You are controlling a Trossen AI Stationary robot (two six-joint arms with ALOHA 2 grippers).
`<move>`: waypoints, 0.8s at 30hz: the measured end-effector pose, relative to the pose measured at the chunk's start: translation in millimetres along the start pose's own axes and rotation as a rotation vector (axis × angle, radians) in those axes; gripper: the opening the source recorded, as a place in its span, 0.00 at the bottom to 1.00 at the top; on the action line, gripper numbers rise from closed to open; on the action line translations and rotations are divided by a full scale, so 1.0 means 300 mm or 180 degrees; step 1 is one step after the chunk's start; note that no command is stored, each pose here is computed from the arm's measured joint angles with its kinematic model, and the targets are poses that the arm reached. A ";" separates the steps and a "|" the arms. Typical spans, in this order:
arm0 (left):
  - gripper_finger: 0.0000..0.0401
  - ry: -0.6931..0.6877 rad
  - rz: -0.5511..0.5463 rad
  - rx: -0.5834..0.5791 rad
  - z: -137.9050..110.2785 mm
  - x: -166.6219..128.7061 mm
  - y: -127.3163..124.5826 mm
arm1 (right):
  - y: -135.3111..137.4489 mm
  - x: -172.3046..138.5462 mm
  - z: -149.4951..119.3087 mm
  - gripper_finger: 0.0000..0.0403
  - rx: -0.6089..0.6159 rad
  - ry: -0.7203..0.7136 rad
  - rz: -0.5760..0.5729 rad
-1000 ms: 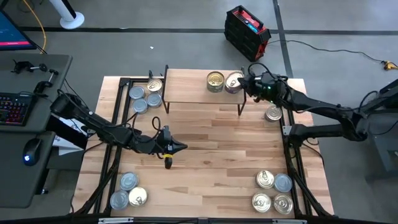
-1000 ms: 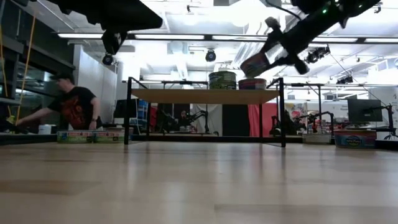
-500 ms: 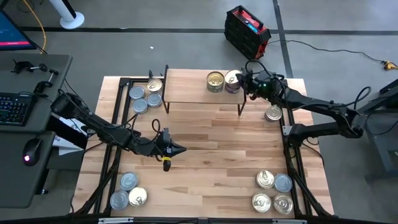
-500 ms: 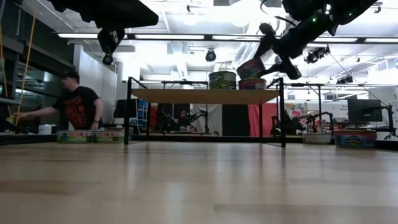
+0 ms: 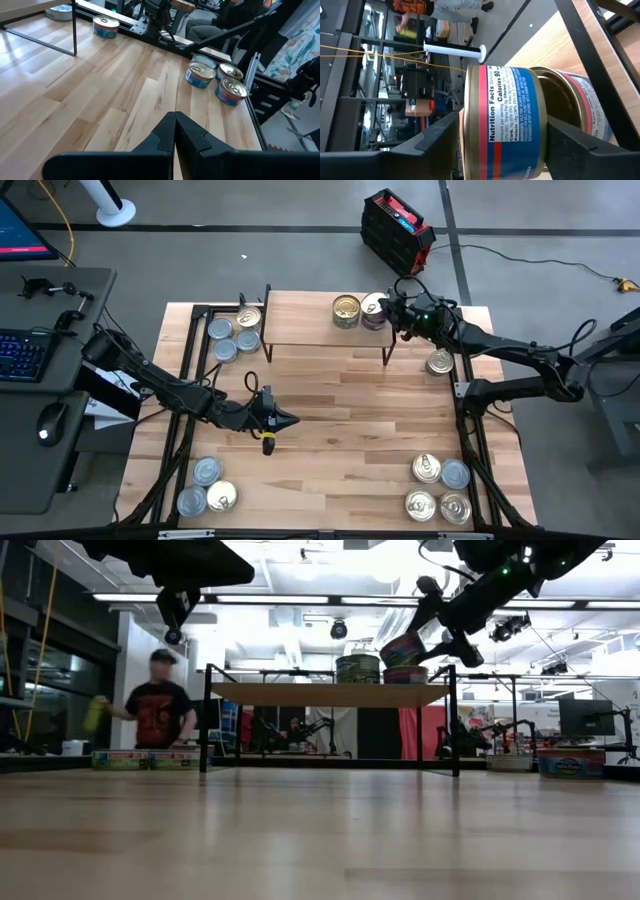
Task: Stack canned seafood by type on shelf
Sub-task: Stack the blue pink tuna can on top of the other blue pink tuna can on the shelf
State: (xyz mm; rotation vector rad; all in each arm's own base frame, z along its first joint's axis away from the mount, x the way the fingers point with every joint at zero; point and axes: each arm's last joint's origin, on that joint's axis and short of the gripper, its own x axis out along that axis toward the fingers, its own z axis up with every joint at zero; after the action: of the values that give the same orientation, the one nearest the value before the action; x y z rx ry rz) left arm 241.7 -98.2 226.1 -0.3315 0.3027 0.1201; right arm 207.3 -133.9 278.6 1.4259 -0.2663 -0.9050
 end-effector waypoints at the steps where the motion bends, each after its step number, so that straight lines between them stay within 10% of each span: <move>1: 0.00 0.0000 -0.0001 0.0000 0.000 0.000 0.000 | 0.000 0.000 0.000 0.60 -0.0022 0.0010 -0.0002; 24: 0.00 -0.0003 0.0000 -0.0007 0.000 0.000 0.000 | -0.017 0.000 -0.002 0.60 0.0290 0.0031 -0.0160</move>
State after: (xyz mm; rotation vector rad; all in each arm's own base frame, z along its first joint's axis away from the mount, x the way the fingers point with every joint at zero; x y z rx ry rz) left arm 241.8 -98.2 226.1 -0.3337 0.3018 0.1207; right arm 205.8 -132.8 273.9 1.5266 -0.2684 -0.9367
